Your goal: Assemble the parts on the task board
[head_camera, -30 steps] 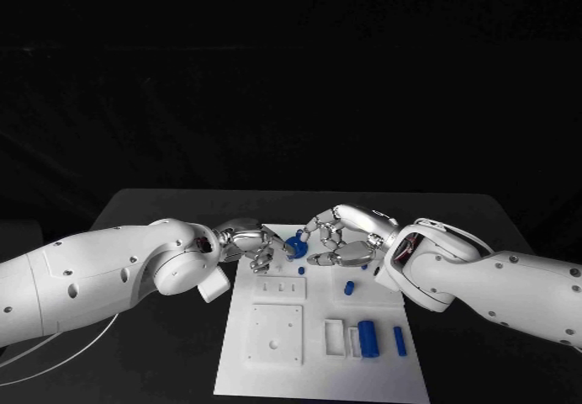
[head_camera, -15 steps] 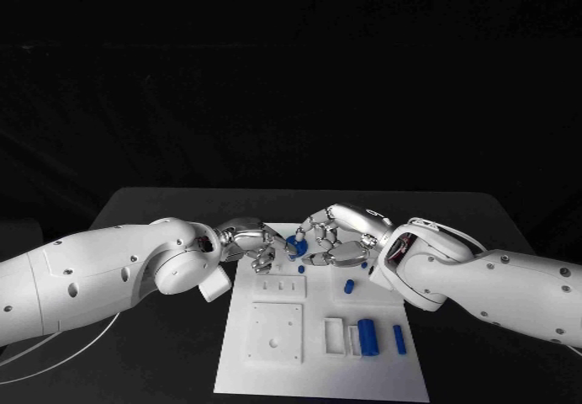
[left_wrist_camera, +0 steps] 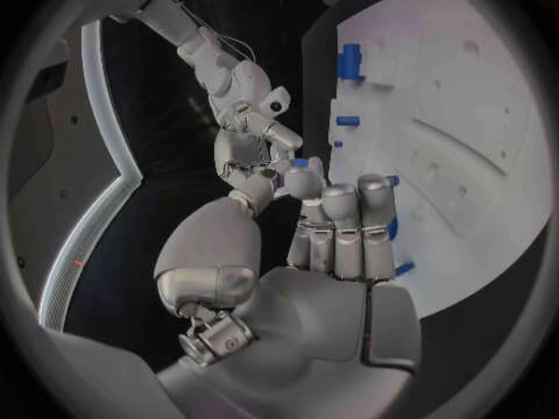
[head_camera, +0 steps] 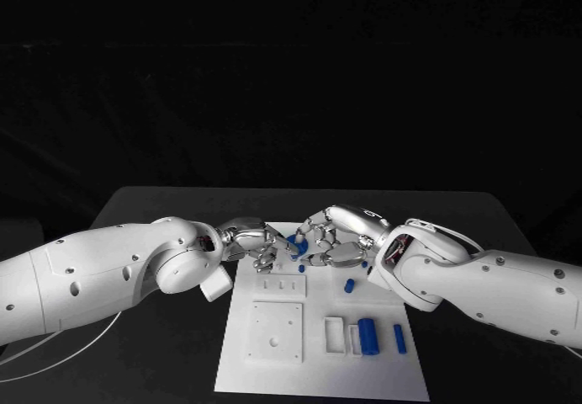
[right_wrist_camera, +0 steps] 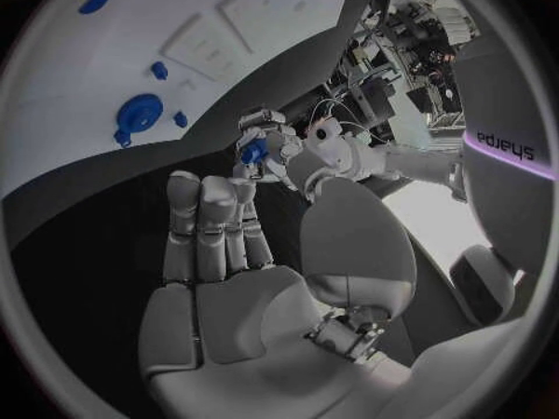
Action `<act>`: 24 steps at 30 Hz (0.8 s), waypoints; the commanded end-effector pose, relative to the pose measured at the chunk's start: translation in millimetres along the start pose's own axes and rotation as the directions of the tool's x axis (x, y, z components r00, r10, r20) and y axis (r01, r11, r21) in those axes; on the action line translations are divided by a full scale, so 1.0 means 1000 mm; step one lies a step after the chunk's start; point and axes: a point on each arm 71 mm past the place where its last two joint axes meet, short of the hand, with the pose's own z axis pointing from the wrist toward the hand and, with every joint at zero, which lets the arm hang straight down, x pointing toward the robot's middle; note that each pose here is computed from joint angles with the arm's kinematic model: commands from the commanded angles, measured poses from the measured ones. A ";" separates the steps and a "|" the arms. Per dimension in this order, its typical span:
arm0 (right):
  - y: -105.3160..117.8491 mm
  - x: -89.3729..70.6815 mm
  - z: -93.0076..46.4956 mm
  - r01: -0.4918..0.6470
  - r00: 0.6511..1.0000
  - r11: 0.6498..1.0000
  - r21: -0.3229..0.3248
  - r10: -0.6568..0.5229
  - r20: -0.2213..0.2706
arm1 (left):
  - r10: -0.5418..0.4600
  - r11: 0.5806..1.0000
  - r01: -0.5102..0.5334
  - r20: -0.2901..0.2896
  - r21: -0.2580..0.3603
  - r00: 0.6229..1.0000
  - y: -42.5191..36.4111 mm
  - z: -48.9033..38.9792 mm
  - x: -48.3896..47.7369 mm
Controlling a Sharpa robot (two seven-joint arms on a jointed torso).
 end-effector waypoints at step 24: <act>-0.001 0.006 -0.002 0.011 0.999 1.000 0.001 -0.011 -0.048 | -0.033 0.999 0.033 0.024 0.026 0.999 -0.0014 0.0002 -0.0033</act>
